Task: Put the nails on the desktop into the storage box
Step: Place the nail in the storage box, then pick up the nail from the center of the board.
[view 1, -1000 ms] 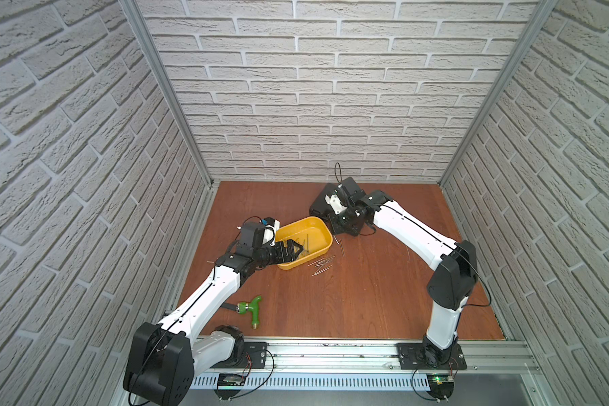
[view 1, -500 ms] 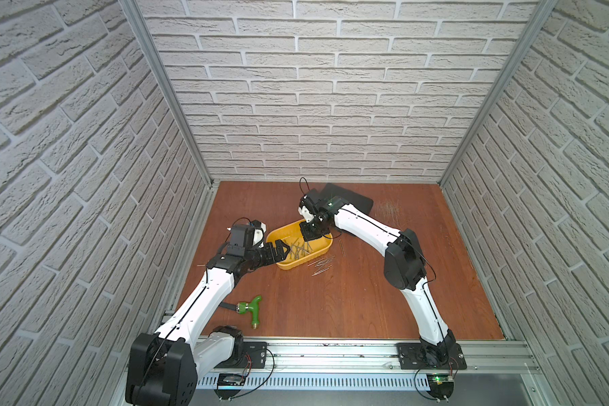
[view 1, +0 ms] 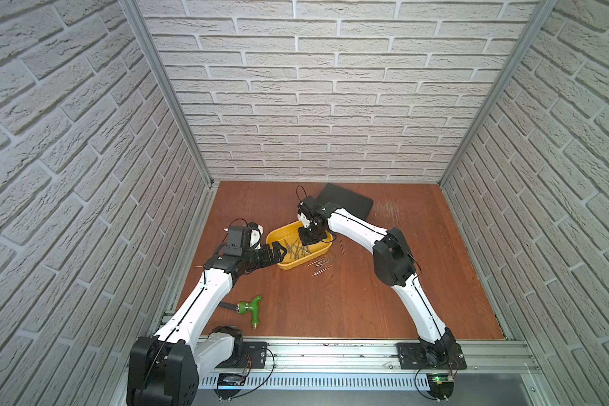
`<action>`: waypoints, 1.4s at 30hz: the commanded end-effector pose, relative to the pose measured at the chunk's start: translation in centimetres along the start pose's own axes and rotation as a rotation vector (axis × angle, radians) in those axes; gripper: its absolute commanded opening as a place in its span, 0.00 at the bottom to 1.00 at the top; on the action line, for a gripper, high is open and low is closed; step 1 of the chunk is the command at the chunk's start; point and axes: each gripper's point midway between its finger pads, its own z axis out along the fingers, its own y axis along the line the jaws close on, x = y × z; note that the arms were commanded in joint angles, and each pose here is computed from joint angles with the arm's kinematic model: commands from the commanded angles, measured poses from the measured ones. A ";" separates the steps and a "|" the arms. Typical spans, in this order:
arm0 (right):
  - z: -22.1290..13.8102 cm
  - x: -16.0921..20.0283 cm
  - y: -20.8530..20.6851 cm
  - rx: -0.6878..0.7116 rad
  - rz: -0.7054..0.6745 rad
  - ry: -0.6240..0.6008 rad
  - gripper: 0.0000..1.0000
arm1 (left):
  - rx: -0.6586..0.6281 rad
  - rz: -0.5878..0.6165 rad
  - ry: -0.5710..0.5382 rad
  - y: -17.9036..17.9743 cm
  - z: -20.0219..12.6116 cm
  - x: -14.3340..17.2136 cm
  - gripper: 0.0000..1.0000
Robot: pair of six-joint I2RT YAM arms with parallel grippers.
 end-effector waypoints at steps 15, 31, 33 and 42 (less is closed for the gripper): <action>-8.2 -2.3 3.0 -0.048 -0.056 -0.149 0.24 | 0.038 0.015 -0.009 -0.5 0.0 -0.3 0.98; -13.6 8.5 -6.1 0.165 -0.017 -0.098 0.32 | 0.067 0.215 0.062 -4.8 2.8 1.2 0.98; -12.9 9.4 -7.5 0.184 0.004 -0.082 0.32 | 0.068 0.251 0.077 -5.5 3.1 1.7 0.98; -8.7 9.1 -10.8 0.201 0.054 -0.037 0.33 | 0.064 0.287 0.109 -6.2 3.9 2.7 0.98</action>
